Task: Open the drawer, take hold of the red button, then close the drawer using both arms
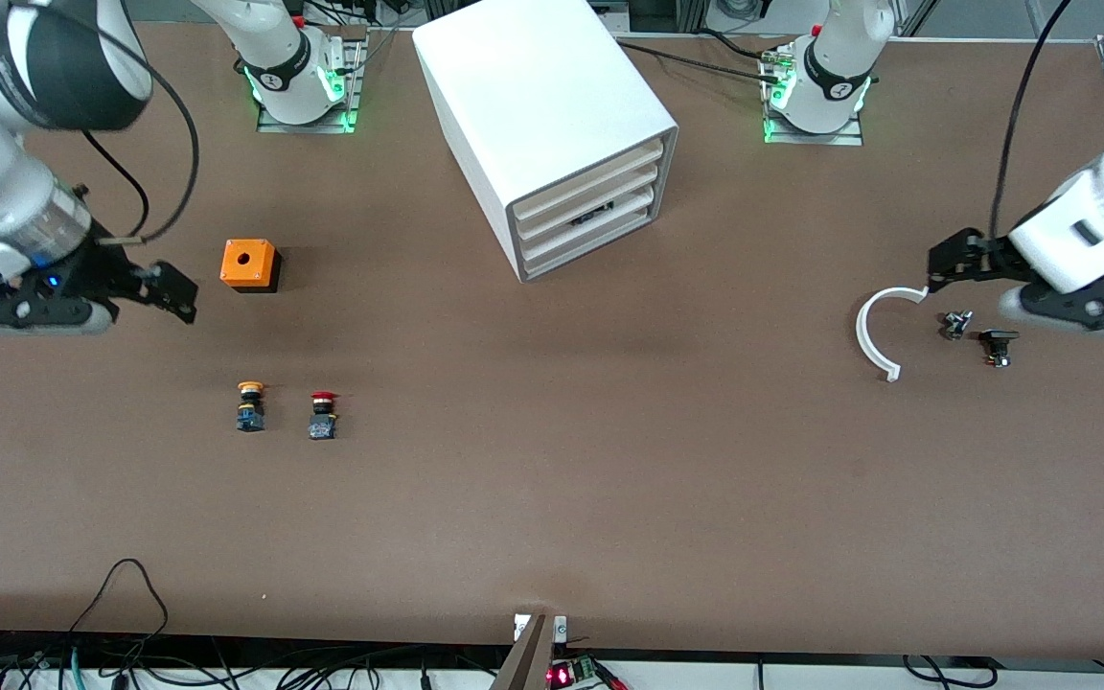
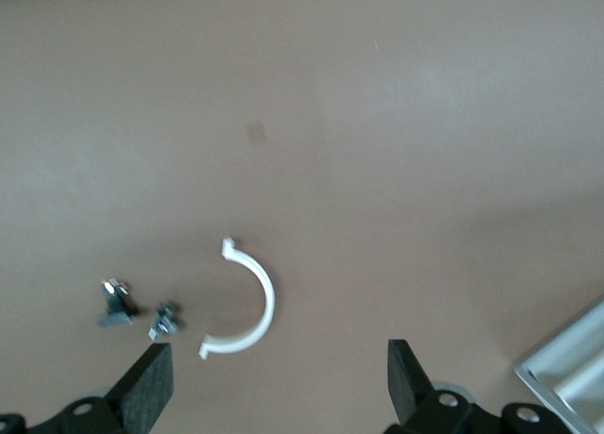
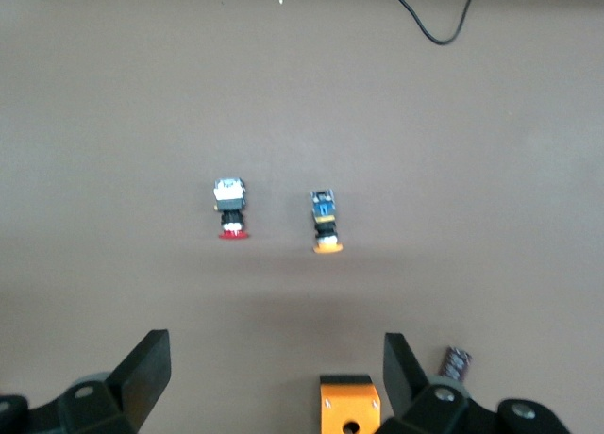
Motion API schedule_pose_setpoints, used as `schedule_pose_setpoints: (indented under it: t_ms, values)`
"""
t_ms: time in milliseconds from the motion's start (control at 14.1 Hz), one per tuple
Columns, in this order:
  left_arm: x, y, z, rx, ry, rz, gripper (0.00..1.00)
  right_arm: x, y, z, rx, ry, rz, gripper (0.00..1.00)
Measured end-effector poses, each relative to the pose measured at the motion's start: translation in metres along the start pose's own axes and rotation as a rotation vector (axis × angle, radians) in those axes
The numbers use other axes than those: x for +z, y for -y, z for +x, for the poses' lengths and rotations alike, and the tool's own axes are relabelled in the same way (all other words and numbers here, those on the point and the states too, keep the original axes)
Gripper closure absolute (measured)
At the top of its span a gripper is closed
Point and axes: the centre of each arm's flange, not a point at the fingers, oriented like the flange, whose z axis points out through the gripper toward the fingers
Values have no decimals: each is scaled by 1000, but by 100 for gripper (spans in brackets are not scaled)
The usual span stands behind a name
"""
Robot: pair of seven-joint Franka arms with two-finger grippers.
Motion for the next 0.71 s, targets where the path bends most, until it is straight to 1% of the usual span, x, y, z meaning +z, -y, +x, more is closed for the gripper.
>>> schedule_pose_setpoints:
  t_ms: [71,142,213,426,568,710]
  values:
    - [-5,5,-8,2,-46,14,0,-7,0,-12,-2,14,-5,0]
    - [-7,4,-19,3,-51,19,0,-14,1,-22,-5,28,-9,0]
    - [-7,2,-29,4,-33,17,0,-19,2,-28,-8,37,-12,0]
    - [-5,8,-47,-12,93,0,0,-32,3,-37,-7,44,-13,0]
    - [-7,10,-44,-14,108,-3,0,-38,4,-39,0,47,5,0]
    - [-5,11,-40,-15,110,-3,0,-43,5,-40,5,65,17,0]
